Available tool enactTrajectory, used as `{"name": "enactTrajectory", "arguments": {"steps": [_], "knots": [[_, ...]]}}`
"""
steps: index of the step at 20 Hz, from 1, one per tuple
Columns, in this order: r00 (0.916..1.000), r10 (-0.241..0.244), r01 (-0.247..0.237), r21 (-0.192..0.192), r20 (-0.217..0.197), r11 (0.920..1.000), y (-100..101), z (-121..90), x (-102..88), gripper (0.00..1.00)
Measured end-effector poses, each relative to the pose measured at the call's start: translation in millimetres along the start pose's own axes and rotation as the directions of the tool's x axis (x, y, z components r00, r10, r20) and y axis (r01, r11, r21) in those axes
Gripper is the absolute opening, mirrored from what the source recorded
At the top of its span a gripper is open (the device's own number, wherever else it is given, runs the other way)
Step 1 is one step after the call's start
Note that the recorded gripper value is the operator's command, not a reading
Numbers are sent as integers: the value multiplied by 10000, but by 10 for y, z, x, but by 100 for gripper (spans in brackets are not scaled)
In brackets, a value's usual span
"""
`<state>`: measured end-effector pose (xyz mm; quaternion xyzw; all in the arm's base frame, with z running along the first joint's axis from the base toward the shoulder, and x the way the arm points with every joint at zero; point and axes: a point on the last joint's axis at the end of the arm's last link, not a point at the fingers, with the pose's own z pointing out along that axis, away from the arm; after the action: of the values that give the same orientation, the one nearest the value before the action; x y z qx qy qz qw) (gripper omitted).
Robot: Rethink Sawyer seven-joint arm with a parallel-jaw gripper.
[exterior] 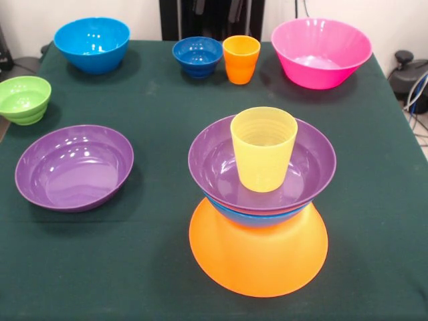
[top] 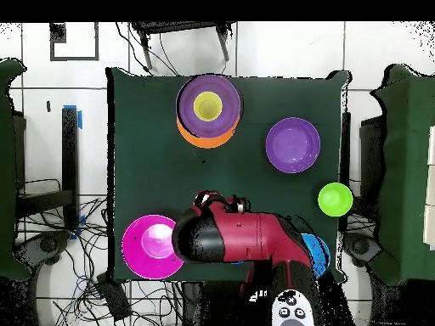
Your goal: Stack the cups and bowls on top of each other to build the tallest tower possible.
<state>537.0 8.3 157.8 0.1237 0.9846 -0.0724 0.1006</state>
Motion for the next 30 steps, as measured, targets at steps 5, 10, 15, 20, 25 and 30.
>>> {"name": "enactTrajectory", "arguments": {"steps": [5,10,15,20,25,30], "knots": [[10000,-58,58,-19,7,10000,32,-4,7,100],[9999,-86,86,-46,-106,10000,49,53,44,100],[9998,-118,116,-131,-134,9998,74,146,89,100],[9999,-125,129,-365,100,9992,130,277,132,100],[9979,-244,284,-664,604,9974,279,419,223,100],[9973,-166,234,-958,711,9951,490,494,362,100]]}}
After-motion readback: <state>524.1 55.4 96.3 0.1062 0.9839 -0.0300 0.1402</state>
